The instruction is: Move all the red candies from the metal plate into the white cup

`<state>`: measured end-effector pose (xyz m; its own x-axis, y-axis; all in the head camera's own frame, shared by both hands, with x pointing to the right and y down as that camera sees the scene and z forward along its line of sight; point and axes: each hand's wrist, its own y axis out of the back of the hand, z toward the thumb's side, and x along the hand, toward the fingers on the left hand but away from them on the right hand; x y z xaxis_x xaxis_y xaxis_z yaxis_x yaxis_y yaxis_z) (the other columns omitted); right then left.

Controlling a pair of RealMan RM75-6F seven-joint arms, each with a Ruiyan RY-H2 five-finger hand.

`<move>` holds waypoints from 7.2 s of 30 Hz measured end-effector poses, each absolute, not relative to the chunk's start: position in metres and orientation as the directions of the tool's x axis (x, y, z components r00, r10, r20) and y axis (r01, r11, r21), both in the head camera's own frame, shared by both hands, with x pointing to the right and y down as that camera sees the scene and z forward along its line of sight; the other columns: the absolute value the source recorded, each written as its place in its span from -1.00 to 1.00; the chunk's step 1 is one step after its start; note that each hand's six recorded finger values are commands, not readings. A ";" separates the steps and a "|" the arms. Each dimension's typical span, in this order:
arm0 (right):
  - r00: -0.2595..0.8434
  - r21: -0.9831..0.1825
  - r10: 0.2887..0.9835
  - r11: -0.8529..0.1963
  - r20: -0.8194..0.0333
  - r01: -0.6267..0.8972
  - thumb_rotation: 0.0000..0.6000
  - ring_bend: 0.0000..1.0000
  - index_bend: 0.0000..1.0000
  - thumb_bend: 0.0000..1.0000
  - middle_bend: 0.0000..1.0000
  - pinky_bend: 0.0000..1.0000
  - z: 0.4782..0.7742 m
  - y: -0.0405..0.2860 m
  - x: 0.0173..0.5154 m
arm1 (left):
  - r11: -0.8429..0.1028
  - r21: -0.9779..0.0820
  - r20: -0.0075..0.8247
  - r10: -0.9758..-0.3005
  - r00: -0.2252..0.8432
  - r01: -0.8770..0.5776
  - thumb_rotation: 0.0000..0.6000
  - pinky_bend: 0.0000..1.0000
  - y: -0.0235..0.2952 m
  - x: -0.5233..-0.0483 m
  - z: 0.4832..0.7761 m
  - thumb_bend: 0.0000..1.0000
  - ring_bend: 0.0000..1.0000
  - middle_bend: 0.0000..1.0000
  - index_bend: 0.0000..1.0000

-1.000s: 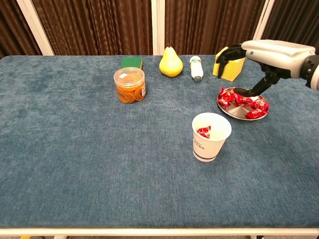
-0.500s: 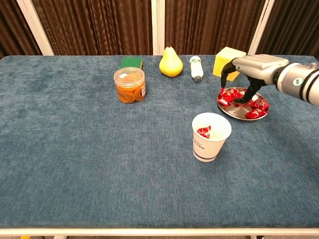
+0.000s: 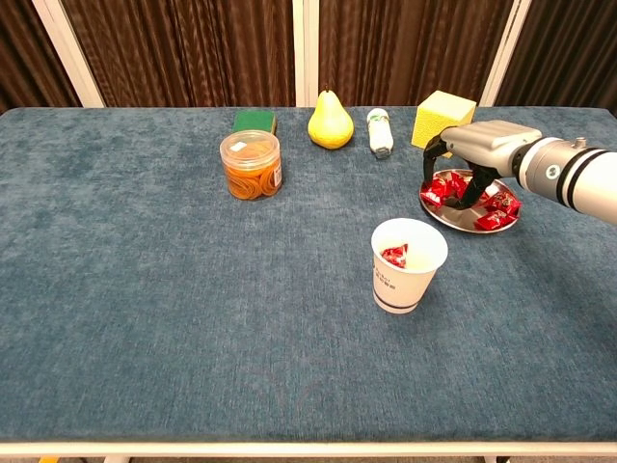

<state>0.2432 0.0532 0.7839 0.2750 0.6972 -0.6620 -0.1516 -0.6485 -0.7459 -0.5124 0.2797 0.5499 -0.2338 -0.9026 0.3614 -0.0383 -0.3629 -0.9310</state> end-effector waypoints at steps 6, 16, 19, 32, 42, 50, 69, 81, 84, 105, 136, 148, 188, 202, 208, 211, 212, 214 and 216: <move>0.268 -0.738 0.690 -0.655 -0.672 -0.165 1.00 -1.00 -0.16 -0.43 -0.72 -1.00 0.790 0.055 0.243 | -0.366 -0.930 0.365 -0.900 -0.239 -0.041 1.00 -0.71 0.282 -0.514 0.551 -0.86 -0.83 -0.78 -0.65; 0.268 -0.749 0.702 -0.644 -0.660 -0.155 1.00 -1.00 0.11 -0.22 -0.65 -1.00 0.788 0.055 0.244 | -0.362 -0.931 0.362 -0.900 -0.243 -0.043 1.00 -0.71 0.283 -0.516 0.551 -0.86 -0.83 -0.78 -0.65; 0.283 -0.764 0.715 -0.632 -0.640 -0.132 1.00 -1.00 0.11 -0.22 -0.65 -1.00 0.780 0.054 0.243 | -0.359 -0.932 0.359 -0.901 -0.242 -0.043 1.00 -0.71 0.283 -0.516 0.550 -0.86 -0.83 -0.78 -0.65; 0.570 -0.829 0.683 -0.560 -0.456 0.008 1.00 -1.00 0.12 -0.22 -0.69 -1.00 0.681 0.088 0.201 | -0.351 -0.936 0.350 -0.909 -0.227 -0.037 1.00 -0.71 0.279 -0.511 0.547 -0.86 -0.83 -0.78 -0.65; 0.644 -0.800 0.583 -0.595 -0.496 -0.078 1.00 -1.00 0.00 -0.23 -0.75 -1.00 0.675 0.133 0.199 | -0.354 -0.934 0.353 -0.906 -0.235 -0.038 1.00 -0.71 0.283 -0.512 0.546 -0.86 -0.83 -0.78 -0.65; 0.644 -0.790 0.562 -0.603 -0.520 -0.112 1.00 -1.00 -0.39 -0.33 -0.80 -1.00 0.683 0.140 0.196 | -0.353 -0.935 0.352 -0.905 -0.238 -0.039 1.00 -0.71 0.284 -0.513 0.546 -0.86 -0.83 -0.78 -0.65; 0.315 -0.806 0.760 -0.592 -0.568 -0.024 1.00 -1.00 -0.18 -0.45 -0.73 -1.00 0.698 0.061 0.272 | -0.353 -0.934 0.355 -0.908 -0.224 -0.049 1.00 -0.71 0.282 -0.509 0.549 -0.86 -0.83 -0.78 -0.65; 0.153 -0.755 0.739 -0.648 -0.656 -0.104 1.00 -1.00 -0.17 -0.45 -0.75 -1.00 0.757 0.049 0.294 | -0.359 -0.932 0.360 -0.904 -0.230 -0.049 1.00 -0.71 0.283 -0.511 0.550 -0.86 -0.83 -0.78 -0.65; 0.143 -0.748 0.734 -0.654 -0.664 -0.116 1.00 -1.00 -0.17 -0.45 -0.75 -1.00 0.766 0.048 0.291 | -0.360 -0.932 0.362 -0.903 -0.232 -0.049 1.00 -0.71 0.283 -0.511 0.550 -0.86 -0.83 -0.78 -0.65; 0.131 -0.736 0.725 -0.661 -0.676 -0.145 1.00 -1.00 0.01 -0.29 -0.66 -1.00 0.790 0.047 0.276 | -0.361 -0.930 0.366 -0.900 -0.239 -0.065 1.00 -0.71 0.286 -0.515 0.550 -0.86 -0.83 -0.78 -0.65; 0.631 -0.780 0.596 -0.626 -0.497 -0.023 1.00 -1.00 0.11 -0.21 -0.68 -1.00 0.669 0.134 0.201 | -0.353 -0.934 0.356 -0.905 -0.232 -0.056 1.00 -0.71 0.284 -0.512 0.546 -0.86 -0.83 -0.78 -0.65; 0.640 -0.772 0.570 -0.633 -0.515 -0.057 1.00 -1.00 -0.30 -0.23 -0.75 -1.00 0.674 0.143 0.197 | -0.355 -0.933 0.358 -0.904 -0.234 -0.056 1.00 -0.71 0.284 -0.513 0.547 -0.86 -0.83 -0.78 -0.65; 0.168 -0.736 0.718 -0.670 -0.675 -0.096 1.00 -1.00 -0.16 -0.44 -0.74 -1.00 0.789 0.038 0.247 | -0.351 -0.934 0.354 -0.901 -0.250 -0.057 1.00 -0.71 0.287 -0.517 0.547 -0.86 -0.83 -0.78 -0.65; 0.164 -0.730 0.712 -0.676 -0.683 -0.105 1.00 -1.00 -0.08 -0.43 -0.72 -1.00 0.795 0.038 0.244 | -0.354 -0.934 0.356 -0.898 -0.257 -0.058 1.00 -0.71 0.289 -0.520 0.547 -0.86 -0.83 -0.78 -0.65; 0.167 -0.727 0.708 -0.677 -0.686 -0.115 1.00 -1.00 -0.08 -0.40 -0.71 -1.00 0.797 0.038 0.242 | -0.353 -0.933 0.357 -0.898 -0.258 -0.060 1.00 -0.71 0.289 -0.520 0.547 -0.86 -0.83 -0.78 -0.65; 0.166 -0.727 0.708 -0.676 -0.686 -0.120 1.00 -1.00 -0.01 -0.30 -0.69 -1.00 0.798 0.039 0.242 | -0.354 -0.933 0.357 -0.897 -0.260 -0.060 1.00 -0.71 0.290 -0.521 0.547 -0.86 -0.83 -0.78 -0.65; 0.166 -0.727 0.708 -0.676 -0.686 -0.122 1.00 -1.00 0.02 -0.28 -0.68 -1.00 0.798 0.039 0.242 | -0.354 -0.933 0.357 -0.897 -0.260 -0.059 1.00 -0.71 0.290 -0.521 0.547 -0.86 -0.83 -0.78 -0.65; 0.164 -0.725 0.707 -0.677 -0.688 -0.125 1.00 -1.00 0.07 -0.24 -0.67 -1.00 0.799 0.040 0.243 | -0.354 -0.933 0.357 -0.897 -0.260 -0.061 1.00 -0.71 0.291 -0.521 0.548 -0.86 -0.83 -0.78 -0.65; 0.166 -0.726 0.707 -0.677 -0.687 -0.120 1.00 -1.00 0.10 -0.21 -0.66 -1.00 0.798 0.040 0.243 | -0.354 -0.933 0.357 -0.897 -0.260 -0.060 1.00 -0.71 0.290 -0.521 0.548 -0.86 -0.83 -0.78 -0.65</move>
